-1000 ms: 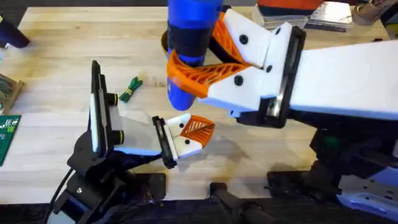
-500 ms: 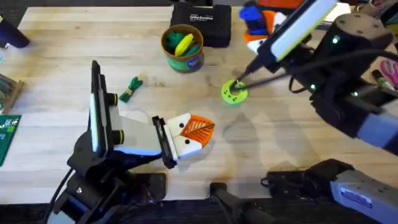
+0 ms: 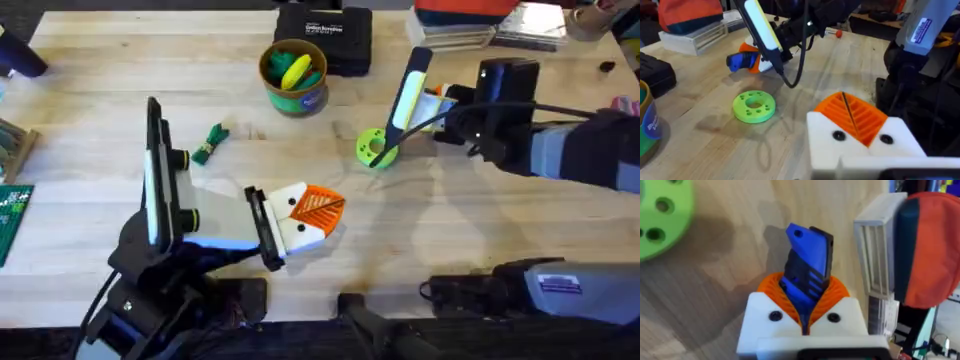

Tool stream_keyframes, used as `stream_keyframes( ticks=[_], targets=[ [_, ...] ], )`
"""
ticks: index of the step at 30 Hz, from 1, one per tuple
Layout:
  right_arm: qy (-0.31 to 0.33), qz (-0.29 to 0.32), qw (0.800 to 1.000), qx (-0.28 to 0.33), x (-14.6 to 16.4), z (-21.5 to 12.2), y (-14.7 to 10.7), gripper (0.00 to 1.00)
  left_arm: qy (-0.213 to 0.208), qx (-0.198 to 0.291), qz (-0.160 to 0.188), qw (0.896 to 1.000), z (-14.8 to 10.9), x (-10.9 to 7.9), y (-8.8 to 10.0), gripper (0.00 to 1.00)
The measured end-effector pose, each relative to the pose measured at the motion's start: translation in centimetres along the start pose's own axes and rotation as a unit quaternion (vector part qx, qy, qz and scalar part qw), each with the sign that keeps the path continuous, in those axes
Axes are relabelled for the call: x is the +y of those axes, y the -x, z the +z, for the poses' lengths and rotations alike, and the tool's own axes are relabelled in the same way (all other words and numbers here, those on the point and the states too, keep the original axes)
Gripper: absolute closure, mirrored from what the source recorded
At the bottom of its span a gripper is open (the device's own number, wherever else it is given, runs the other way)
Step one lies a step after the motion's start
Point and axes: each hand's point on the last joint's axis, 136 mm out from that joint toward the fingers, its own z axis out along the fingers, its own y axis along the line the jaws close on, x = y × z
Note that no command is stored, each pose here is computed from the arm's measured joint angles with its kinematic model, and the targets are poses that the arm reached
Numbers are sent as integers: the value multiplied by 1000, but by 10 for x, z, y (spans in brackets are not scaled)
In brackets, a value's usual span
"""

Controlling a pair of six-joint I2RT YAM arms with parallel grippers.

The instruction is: Pick up the gripper from the table and insert it into the empty holder that is missing its gripper. Then pick up a screw, insert it into the mounting hole, and use the screwdriver to tighten it. Finally, clean up the table by picking up the vegetable and placing it into the bucket.

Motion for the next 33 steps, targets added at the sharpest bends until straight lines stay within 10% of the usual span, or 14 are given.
stream_keyframes(
  ticks=[5,11,24,30,33],
  targets=[
    [17,-16,1000,7,9,3,-3,822,0,0,0,1000,0,0,0,995],
    [-6,4,1000,6,-11,2,1,43,1,0,0,1000,0,0,0,995],
    [58,186,981,-14,21,-26,42,7,1,0,1,1000,0,0,0,985],
    [24,298,953,-47,-9,-72,50,7,1,0,1,1000,0,0,0,89],
    [9,336,939,-70,-23,-96,54,7,1,0,0,1000,0,0,0,17]
  ],
)
